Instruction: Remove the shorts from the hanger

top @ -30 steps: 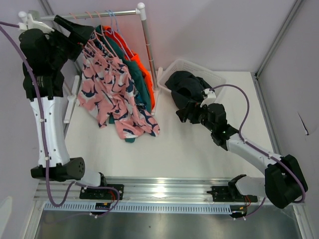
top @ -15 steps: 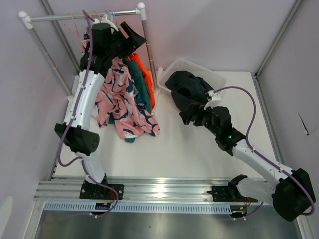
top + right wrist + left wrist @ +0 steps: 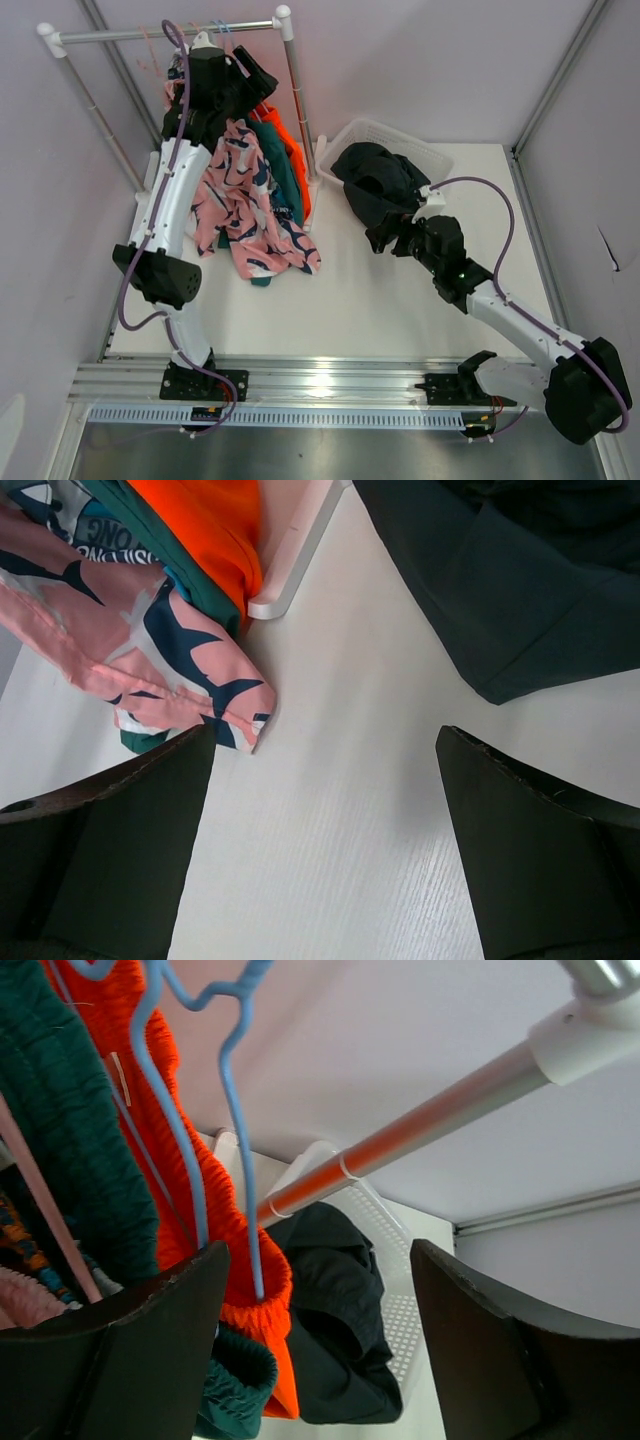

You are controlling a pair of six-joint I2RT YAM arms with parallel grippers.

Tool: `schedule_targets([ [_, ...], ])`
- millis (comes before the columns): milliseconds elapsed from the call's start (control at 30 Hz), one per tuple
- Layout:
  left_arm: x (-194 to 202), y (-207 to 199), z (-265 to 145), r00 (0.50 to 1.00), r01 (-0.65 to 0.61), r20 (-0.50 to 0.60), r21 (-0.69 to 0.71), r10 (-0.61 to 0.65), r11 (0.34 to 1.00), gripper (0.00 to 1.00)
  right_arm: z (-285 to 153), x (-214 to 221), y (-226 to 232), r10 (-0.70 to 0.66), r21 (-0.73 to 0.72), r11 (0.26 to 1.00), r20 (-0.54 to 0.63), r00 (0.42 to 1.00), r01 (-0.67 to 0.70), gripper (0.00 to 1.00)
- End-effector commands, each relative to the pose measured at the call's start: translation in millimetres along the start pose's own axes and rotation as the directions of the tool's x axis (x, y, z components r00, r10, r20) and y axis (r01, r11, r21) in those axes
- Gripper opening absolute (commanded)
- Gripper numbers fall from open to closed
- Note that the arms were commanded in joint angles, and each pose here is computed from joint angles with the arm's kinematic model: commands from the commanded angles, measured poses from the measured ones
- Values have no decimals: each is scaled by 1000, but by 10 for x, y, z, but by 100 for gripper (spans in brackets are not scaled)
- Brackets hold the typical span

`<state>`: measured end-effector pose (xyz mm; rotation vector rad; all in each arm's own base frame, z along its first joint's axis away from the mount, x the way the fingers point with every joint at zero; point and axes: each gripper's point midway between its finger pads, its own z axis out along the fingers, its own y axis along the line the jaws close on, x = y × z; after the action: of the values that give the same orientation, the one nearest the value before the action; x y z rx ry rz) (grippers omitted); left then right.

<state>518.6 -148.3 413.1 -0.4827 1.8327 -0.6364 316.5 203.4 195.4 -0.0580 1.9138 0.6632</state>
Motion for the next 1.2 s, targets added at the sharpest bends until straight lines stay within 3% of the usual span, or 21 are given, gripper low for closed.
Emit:
schedule_targets([
  [0,-147,10,-162,997,-39,66,-35,42,999,79,45,-49,-6,-9,-5,1000,28,1000,9,99],
  [367,-88,98,110,996,-50,71,-65,55,997,79,112,41,-75,-2,4,1000,15,1000,2,99],
  [567,-184,113,252,991,-51,120,-78,61,996,63,133,102,-114,3,-6,1000,-3,1000,-3,100],
  [700,-251,127,375,987,-50,150,-83,62,995,60,147,116,-169,6,1,1000,-5,1000,-6,99],
  [767,-228,177,462,988,-45,146,-92,58,995,51,155,116,-203,9,6,1000,-6,1000,-9,99],
  [800,-211,203,495,988,-45,144,-96,59,994,42,158,108,-213,11,6,1000,-4,1000,-11,100],
  [833,-230,196,503,987,-41,149,-93,55,995,25,165,118,-227,10,8,1000,-8,1000,-10,100],
  [933,-236,132,477,987,-51,151,-67,61,996,0,181,131,-270,14,16,1000,-11,1000,-14,100],
  [1167,-561,-368,-131,974,-97,211,52,84,994,0,199,-6,-152,18,-21,1000,16,1000,-18,99],
])
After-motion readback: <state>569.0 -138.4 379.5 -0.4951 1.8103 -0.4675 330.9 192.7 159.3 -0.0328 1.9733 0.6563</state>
